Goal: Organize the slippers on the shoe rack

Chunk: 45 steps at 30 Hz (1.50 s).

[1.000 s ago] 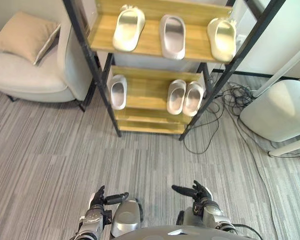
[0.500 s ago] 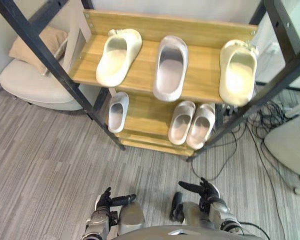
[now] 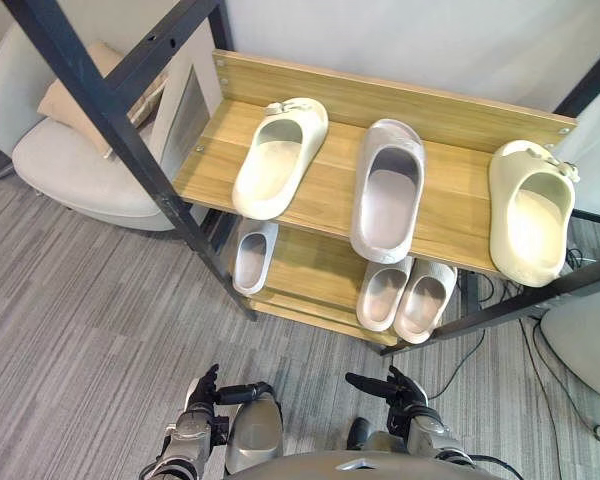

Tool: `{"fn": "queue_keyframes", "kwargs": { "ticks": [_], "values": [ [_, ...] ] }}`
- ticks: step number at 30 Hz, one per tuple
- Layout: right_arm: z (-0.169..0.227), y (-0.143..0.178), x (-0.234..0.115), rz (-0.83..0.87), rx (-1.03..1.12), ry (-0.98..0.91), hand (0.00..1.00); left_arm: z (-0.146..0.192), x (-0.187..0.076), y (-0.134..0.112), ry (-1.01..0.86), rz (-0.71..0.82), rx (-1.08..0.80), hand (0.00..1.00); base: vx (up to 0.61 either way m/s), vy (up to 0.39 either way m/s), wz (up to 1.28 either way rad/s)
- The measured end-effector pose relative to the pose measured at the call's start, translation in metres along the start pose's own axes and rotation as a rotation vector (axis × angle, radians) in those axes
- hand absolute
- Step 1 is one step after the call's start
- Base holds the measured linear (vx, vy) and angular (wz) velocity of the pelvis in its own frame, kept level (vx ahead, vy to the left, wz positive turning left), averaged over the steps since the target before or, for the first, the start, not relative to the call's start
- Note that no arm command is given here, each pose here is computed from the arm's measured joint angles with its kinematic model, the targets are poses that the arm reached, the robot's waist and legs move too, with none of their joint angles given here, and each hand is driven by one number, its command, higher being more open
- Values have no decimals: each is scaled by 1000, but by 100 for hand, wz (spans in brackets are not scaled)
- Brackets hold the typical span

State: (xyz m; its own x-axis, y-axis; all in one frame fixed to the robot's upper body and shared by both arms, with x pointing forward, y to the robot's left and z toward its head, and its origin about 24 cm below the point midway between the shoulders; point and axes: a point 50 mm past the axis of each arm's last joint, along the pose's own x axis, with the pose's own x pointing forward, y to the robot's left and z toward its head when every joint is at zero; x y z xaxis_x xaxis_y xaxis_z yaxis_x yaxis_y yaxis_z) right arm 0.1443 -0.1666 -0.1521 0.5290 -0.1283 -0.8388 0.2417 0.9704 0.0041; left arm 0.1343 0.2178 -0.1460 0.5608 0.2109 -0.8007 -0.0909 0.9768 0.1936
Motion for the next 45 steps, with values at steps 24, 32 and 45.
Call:
{"fn": "queue_keyframes", "kwargs": {
  "ticks": [24,32,45],
  "values": [
    [32,156,-54,786,-854,-373,100,-20,-6,4,48,-7,146,100,-42,-3,5],
    [60,203,-134,1191,-682,-616,100,-20,-5,5,48,24,177,100,-26,12,-5],
    [161,174,-258,1413,-235,-1299,100,-25,-6,3,58,7,289,100,-5,7,-12]
  ]
}}
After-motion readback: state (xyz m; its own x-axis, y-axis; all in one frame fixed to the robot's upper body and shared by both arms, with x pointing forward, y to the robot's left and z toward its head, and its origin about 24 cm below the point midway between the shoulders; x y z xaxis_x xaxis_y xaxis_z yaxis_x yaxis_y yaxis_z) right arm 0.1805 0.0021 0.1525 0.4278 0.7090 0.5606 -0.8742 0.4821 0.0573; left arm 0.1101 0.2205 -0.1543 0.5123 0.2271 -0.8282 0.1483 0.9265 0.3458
